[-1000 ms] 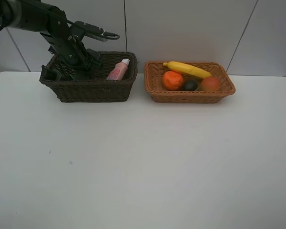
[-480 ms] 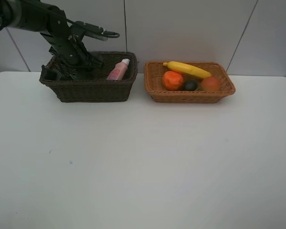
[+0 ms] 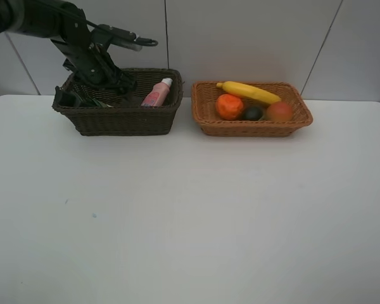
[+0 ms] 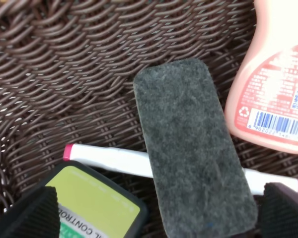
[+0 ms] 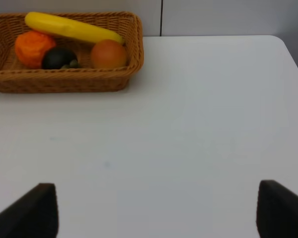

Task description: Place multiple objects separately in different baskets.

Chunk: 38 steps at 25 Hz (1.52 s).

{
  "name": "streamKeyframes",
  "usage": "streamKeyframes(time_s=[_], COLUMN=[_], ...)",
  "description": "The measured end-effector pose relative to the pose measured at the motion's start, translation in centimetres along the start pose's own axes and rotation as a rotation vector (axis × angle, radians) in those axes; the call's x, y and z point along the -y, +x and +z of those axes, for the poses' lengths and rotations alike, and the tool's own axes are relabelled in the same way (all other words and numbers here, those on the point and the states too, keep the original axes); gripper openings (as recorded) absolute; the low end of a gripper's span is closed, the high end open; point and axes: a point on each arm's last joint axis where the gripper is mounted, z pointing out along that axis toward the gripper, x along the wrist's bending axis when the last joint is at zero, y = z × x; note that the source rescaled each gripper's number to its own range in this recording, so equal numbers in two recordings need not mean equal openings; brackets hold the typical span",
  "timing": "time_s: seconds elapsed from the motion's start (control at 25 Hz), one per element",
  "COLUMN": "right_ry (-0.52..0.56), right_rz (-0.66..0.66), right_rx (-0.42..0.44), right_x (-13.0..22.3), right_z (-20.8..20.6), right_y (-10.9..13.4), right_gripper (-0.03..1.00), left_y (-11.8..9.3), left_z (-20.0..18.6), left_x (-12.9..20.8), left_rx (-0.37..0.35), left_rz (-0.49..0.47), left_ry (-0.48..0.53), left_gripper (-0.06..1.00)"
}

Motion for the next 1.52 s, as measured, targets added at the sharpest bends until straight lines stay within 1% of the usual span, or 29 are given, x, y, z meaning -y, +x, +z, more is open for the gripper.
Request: streamKeyframes(time_s=[0.16, 0.24, 0.36, 0.44, 0.52, 0.6, 0.64, 0.68, 0.72, 0.8, 0.88, 0.96, 1.0, 1.12, 1.24, 1.28, 1.36, 1.52], right_ry=[0.0, 0.0, 0.0, 0.0, 0.0, 0.0, 0.0, 0.0, 0.0, 0.0, 0.0, 0.0, 0.0, 0.0, 0.0, 0.0, 0.0, 0.0], right_rz=[0.0, 0.0, 0.0, 0.0, 0.0, 0.0, 0.0, 0.0, 0.0, 0.0, 0.0, 0.0, 0.0, 0.0, 0.0, 0.0, 0.0, 0.0], right_rx=[0.0, 0.0, 0.0, 0.0, 0.0, 0.0, 0.0, 0.0, 0.0, 0.0, 0.0, 0.0, 0.0, 0.0, 0.0, 0.0, 0.0, 0.0], right_x=[0.0, 0.0, 0.0, 0.0, 0.0, 0.0, 0.0, 0.0, 0.0, 0.0, 0.0, 0.0, 0.0, 0.0, 0.0, 0.0, 0.0, 0.0], right_z=[0.0, 0.0, 0.0, 0.0, 0.0, 0.0, 0.0, 0.0, 0.0, 0.0, 0.0, 0.0, 0.0, 0.0, 0.0, 0.0, 0.0, 0.0], right_y=[0.0, 0.0, 0.0, 0.0, 0.0, 0.0, 0.0, 0.0, 0.0, 0.0, 0.0, 0.0, 0.0, 0.0, 0.0, 0.0, 0.0, 0.0], right_gripper=[1.0, 1.0, 1.0, 1.0, 1.0, 1.0, 1.0, 1.0, 1.0, 1.0, 1.0, 1.0, 1.0, 1.0, 1.0, 1.0, 1.0, 1.0], left_y=[0.5, 1.0, 1.9, 2.5, 3.1, 3.8, 4.1, 4.4, 4.4, 5.1, 5.6, 5.7, 5.7, 5.6, 5.1, 4.9, 4.3, 2.7], left_z=[-4.9, -8.5, -14.7, -19.2, -23.6, -27.2, -29.1, -30.5, -30.5, -33.7, -36.5, -38.6, -39.6, -41.1, -41.7, -41.3, -41.0, -39.4], left_x=[-1.2, -1.8, -2.3, -2.1, -1.2, 0.1, 1.1, 1.9, 1.9, 3.9, 5.4, 7.1, 8.1, 11.5, 15.8, 17.2, 20.2, 26.1], left_rx=[-0.014, -0.037, -0.101, -0.156, -0.208, -0.275, -0.312, -0.344, -0.344, -0.421, -0.487, -0.52, -0.529, -0.541, -0.534, -0.527, -0.489, -0.371], left_rz=[-0.005, 0.004, 0.018, 0.02, 0.013, 0.003, -0.005, -0.012, -0.012, -0.041, -0.065, -0.091, -0.104, -0.138, -0.191, -0.203, -0.249, -0.346], left_ry=[-0.026, -0.056, -0.119, -0.16, -0.174, -0.163, -0.137, -0.121, -0.121, -0.081, -0.1, -0.141, -0.164, -0.195, -0.217, -0.209, -0.223, -0.24], left_gripper=[1.0, 1.0, 1.0, 1.0, 1.0, 1.0, 1.0, 1.0, 1.0, 1.0, 1.0, 1.0, 1.0, 1.0, 1.0, 1.0, 1.0, 1.0])
